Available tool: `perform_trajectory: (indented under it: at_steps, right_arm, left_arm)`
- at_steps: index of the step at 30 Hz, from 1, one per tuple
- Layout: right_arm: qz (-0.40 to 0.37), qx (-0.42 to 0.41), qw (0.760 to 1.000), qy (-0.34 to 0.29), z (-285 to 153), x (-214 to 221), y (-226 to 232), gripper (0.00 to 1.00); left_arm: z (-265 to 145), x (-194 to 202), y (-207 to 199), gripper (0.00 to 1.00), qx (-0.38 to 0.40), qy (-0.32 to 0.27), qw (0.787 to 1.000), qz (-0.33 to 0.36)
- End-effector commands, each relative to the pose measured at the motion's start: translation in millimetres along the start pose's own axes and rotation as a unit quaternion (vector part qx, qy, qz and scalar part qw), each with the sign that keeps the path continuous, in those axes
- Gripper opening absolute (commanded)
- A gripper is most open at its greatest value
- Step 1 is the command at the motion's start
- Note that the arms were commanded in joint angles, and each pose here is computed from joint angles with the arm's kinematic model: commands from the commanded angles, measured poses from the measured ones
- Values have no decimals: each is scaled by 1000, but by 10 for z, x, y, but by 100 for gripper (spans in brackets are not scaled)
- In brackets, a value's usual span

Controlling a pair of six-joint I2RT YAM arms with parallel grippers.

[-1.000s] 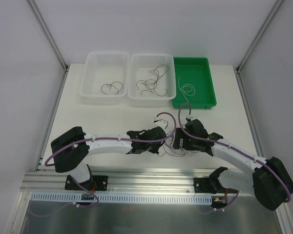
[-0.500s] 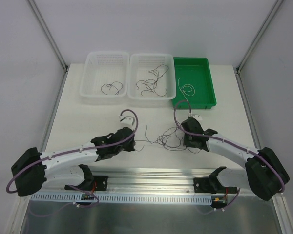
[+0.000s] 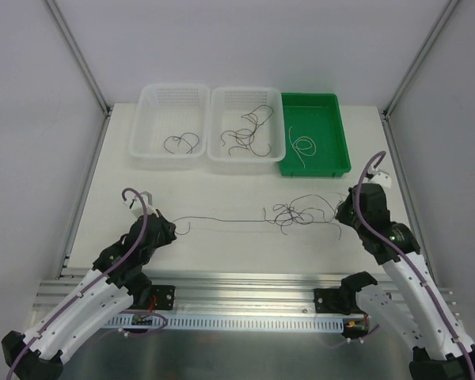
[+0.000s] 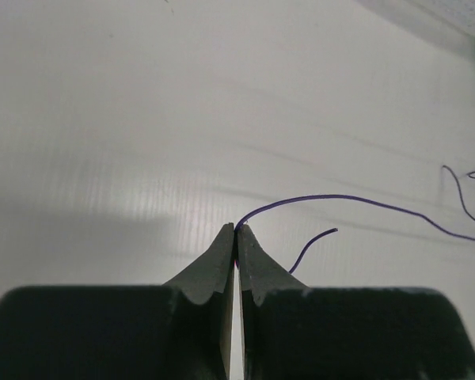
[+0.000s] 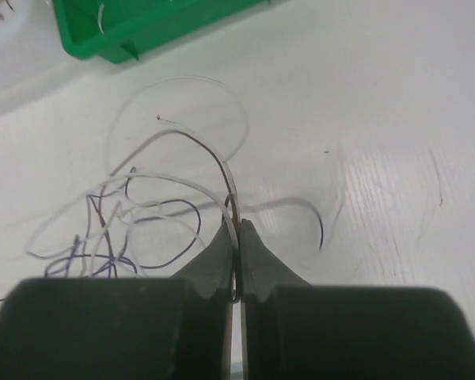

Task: Untangle the cables

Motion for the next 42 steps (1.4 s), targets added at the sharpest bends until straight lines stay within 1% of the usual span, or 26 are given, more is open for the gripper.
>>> perform_trajectory:
  at_steps: [1, 4, 5, 7, 12, 20, 21, 23, 25, 26, 28, 29, 30, 31, 32, 33, 35, 36, 39, 42]
  right_arm:
    - [0, 0, 999, -42, -321, -293, -15, 1]
    - [14, -44, 997, -66, -530, -443, 82, 1]
    - [17, -66, 995, -79, -655, -553, 156, 1]
    - [17, -95, 992, -83, -781, -634, 238, 1]
    - [16, -159, 979, -126, -1178, -984, 463, 1]
    - [19, -191, 961, -197, -1608, -1452, 649, 1]
    - [19, -192, 961, -197, -1621, -1469, 663, 1]
    - [10, -191, 967, -168, -1558, -1398, 685, 1]
    - [8, -206, 972, -114, -1405, -1198, 724, 2]
    - [3, -187, 980, -73, -1147, -968, 658, 3]
    - [12, -190, 982, -20, -893, -685, 635, 13]
    - [5, -156, 987, 31, -584, -352, 485, 18]
    - [6, -147, 987, 59, -460, -196, 432, 22]
    - [9, -130, 988, 77, -328, -52, 361, 22]
    - [8, -97, 989, 109, -148, 199, 195, 24]
    - [6, -71, 991, 112, -55, 292, 92, 32]
    - [-5, -41, 992, 119, 46, 428, -60, 44]
    - [-9, -40, 992, 121, 47, 440, -73, 54]
    - [-32, -57, 990, 123, 1, 414, -15, 67]
    - [-63, -74, 988, 121, -37, 391, 85, 69]
  left_arm:
    - [-62, -22, 105, 0, -40, 11, 999, 5]
    - [-58, -61, 121, 0, -57, 12, 998, 9]
    - [-55, -65, 125, 0, -62, 14, 998, 11]
    - [-41, -65, 145, 0, -75, 18, 997, 16]
    - [13, 9, 192, 0, -97, 32, 995, 20]
    - [50, 55, 210, 0, -111, 45, 993, 20]
    - [48, 55, 206, 0, -109, 45, 993, 20]
    - [40, 45, 193, 0, -105, 45, 993, 21]
    - [26, 21, 161, 0, -93, 45, 994, 19]
    - [20, 16, 146, 0, -88, 46, 995, 18]
    - [0, -12, 105, 0, -75, 48, 996, 20]
    - [-8, -37, 93, 0, -71, 45, 996, 20]
    - [-21, -68, 73, 0, -65, 43, 997, 23]
    - [-27, -90, 62, 0, -63, 41, 997, 24]
    - [-35, -103, 59, 0, -62, 40, 997, 24]
    - [-48, -137, 44, 0, -58, 34, 997, 23]
    - [-81, -207, 12, 0, -49, 26, 998, 21]
    - [-103, -264, -10, 0, -44, 19, 999, 22]
    - [-126, -325, -71, 0, -29, 22, 999, 32]
    - [-115, -308, -115, 3, -17, 39, 998, 43]
Point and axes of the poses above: each gripper's point midway between its finger pads, its own z axis out along the fingers, its own y axis along the line the jaws close on, x = y × z, the point moved 6 cm from there along -z, back along the fingers, and after that the axes turned 13 degrees about z, right-handed, at the moved point
